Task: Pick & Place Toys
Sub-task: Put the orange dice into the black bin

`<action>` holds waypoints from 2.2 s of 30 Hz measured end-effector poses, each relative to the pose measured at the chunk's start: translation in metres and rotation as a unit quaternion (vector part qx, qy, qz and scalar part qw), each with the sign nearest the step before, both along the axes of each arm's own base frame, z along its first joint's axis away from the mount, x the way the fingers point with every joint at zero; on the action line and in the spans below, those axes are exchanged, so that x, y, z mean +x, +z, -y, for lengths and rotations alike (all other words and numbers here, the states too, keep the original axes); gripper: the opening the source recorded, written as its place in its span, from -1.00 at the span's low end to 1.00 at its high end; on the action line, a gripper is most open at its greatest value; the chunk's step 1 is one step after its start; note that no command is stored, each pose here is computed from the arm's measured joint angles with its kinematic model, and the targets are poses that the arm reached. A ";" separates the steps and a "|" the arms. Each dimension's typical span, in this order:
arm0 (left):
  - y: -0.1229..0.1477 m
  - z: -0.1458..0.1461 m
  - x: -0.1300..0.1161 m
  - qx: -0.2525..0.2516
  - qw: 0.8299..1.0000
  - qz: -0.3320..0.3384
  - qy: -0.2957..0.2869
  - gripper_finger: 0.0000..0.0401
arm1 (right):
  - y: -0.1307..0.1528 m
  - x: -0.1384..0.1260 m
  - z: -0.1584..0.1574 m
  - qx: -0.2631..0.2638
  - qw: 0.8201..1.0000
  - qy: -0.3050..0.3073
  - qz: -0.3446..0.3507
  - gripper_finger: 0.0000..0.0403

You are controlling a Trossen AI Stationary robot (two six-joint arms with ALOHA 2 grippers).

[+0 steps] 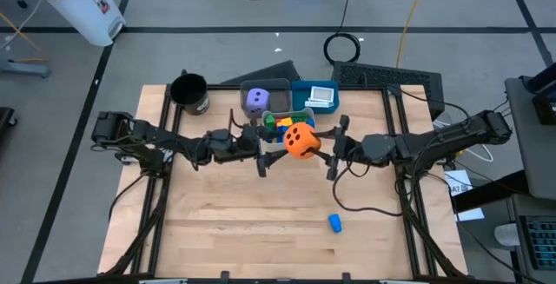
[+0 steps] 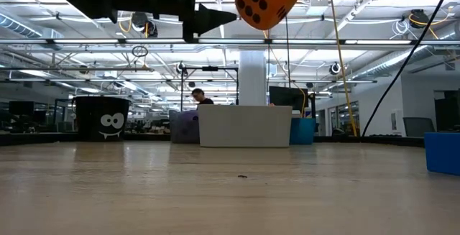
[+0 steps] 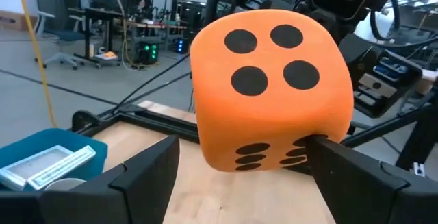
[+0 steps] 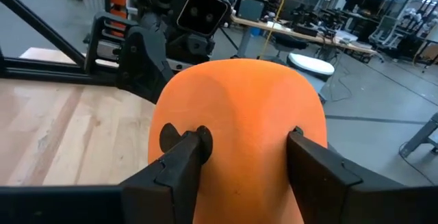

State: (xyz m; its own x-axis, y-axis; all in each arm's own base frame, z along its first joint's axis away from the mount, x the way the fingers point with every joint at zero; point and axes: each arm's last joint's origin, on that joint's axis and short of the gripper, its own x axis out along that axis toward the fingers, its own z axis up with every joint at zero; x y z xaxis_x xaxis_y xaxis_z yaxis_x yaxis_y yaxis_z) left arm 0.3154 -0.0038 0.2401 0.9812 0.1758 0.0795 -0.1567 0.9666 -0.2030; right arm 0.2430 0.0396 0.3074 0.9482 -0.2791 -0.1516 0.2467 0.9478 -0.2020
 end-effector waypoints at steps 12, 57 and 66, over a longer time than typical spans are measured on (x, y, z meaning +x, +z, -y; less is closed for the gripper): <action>0.016 0.019 0.002 0.081 0.991 0.039 -0.095 0.62 | 0.003 0.006 -0.006 0.044 0.995 0.089 0.030 -0.11; 0.051 0.041 0.036 0.150 0.975 0.112 -0.122 0.46 | 0.007 0.011 -0.003 0.069 0.990 0.111 0.062 -0.20; 0.051 0.046 0.038 0.140 0.977 0.102 -0.128 0.20 | 0.004 0.012 -0.005 0.095 0.986 0.126 0.056 -0.21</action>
